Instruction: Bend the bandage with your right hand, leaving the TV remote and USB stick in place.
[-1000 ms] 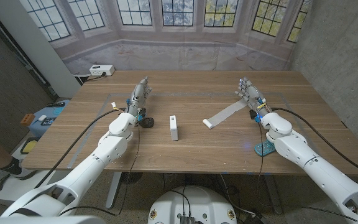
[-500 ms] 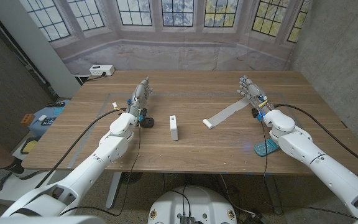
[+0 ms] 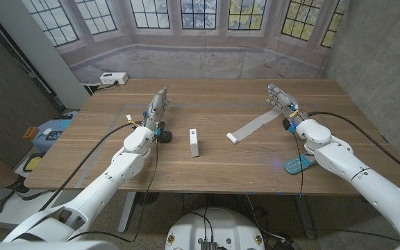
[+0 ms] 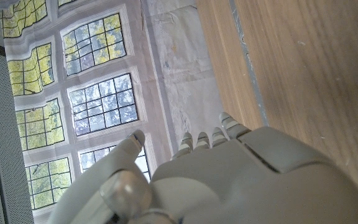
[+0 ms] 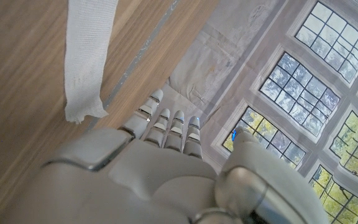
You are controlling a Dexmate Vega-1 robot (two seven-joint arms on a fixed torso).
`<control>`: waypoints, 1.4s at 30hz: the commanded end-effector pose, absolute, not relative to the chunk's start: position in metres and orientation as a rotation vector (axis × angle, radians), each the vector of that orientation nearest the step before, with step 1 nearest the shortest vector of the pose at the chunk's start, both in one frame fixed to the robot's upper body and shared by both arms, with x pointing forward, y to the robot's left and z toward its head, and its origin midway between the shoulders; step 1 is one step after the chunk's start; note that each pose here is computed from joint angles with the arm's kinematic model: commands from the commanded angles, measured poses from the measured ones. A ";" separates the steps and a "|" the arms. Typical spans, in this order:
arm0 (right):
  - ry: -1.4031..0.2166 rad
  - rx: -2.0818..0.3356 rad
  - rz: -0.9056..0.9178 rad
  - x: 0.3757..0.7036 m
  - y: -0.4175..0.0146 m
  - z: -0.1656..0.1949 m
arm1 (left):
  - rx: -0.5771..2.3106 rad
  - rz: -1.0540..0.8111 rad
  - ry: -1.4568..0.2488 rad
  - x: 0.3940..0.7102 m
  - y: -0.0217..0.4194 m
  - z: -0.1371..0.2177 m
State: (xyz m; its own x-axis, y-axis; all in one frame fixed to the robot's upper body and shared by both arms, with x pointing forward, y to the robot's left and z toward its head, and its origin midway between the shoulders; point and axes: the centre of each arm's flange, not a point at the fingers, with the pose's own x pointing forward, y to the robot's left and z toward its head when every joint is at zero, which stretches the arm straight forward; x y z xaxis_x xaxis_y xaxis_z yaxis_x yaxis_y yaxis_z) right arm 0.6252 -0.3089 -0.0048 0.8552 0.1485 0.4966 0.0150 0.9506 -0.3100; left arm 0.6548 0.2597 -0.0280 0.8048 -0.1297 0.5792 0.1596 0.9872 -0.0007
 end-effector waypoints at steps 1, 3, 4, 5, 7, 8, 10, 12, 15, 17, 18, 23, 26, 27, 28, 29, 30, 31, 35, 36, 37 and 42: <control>-0.532 -0.433 0.009 0.622 -0.312 0.004 | -0.049 -0.148 -0.620 0.653 0.259 -0.029; -0.531 -0.460 -0.006 0.621 -0.312 0.006 | -0.051 -0.148 -0.621 0.653 0.259 -0.029; -0.532 -0.479 -0.020 0.620 -0.313 0.007 | -0.052 -0.147 -0.622 0.653 0.258 -0.029; -0.532 -0.488 -0.025 0.620 -0.313 0.008 | -0.053 -0.146 -0.621 0.653 0.258 -0.029; -0.536 -0.503 -0.039 0.619 -0.314 0.009 | -0.054 -0.142 -0.622 0.652 0.258 -0.030; -0.536 -0.513 -0.045 0.619 -0.315 0.009 | -0.055 -0.141 -0.622 0.652 0.258 -0.030; -0.531 -0.541 -0.061 0.618 -0.315 0.010 | -0.055 -0.139 -0.622 0.652 0.258 -0.030; -0.527 -0.564 -0.074 0.617 -0.315 0.011 | -0.057 -0.139 -0.620 0.652 0.258 -0.030; -0.522 -0.586 -0.093 0.616 -0.316 0.012 | -0.057 -0.140 -0.618 0.652 0.257 -0.031; -0.520 -0.604 -0.111 0.615 -0.316 0.013 | -0.057 -0.142 -0.618 0.652 0.256 -0.030; -0.520 -0.611 -0.118 0.615 -0.316 0.013 | -0.057 -0.143 -0.618 0.652 0.256 -0.030; -0.506 -0.686 -0.157 0.614 -0.315 0.019 | -0.056 -0.144 -0.618 0.653 0.255 -0.029; -0.498 -0.721 -0.174 0.613 -0.314 0.022 | -0.052 -0.147 -0.620 0.653 0.254 -0.027; -0.496 -0.730 -0.178 0.613 -0.314 0.022 | -0.052 -0.148 -0.620 0.653 0.254 -0.027; -0.495 -0.738 -0.181 0.613 -0.314 0.022 | -0.050 -0.149 -0.620 0.653 0.253 -0.027; -0.494 -0.745 -0.185 0.614 -0.315 0.022 | -0.050 -0.149 -0.619 0.653 0.252 -0.026; -0.492 -0.753 -0.188 0.614 -0.316 0.023 | -0.049 -0.151 -0.619 0.653 0.252 -0.026; -0.490 -0.760 -0.192 0.614 -0.316 0.023 | -0.049 -0.152 -0.618 0.653 0.251 -0.026; -0.481 -0.787 -0.207 0.615 -0.319 0.026 | -0.048 -0.153 -0.614 0.653 0.248 -0.025; -0.477 -0.798 -0.213 0.615 -0.320 0.027 | -0.051 -0.154 -0.613 0.653 0.248 -0.025; -0.472 -0.812 -0.218 0.616 -0.320 0.028 | -0.056 -0.154 -0.613 0.653 0.247 -0.025; -0.456 -0.898 -0.247 0.618 -0.320 0.034 | -0.056 -0.154 -0.615 0.654 0.244 -0.024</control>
State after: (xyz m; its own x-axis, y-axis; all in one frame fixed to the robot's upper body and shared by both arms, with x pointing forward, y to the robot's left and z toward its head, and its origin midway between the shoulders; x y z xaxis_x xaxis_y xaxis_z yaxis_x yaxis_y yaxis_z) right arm 0.6157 -0.3167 0.0241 0.8743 0.0117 0.4852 0.3334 0.7118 -0.6181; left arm 0.6531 0.2500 -0.0265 0.8053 -0.1256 0.5794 0.1567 0.9876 -0.0037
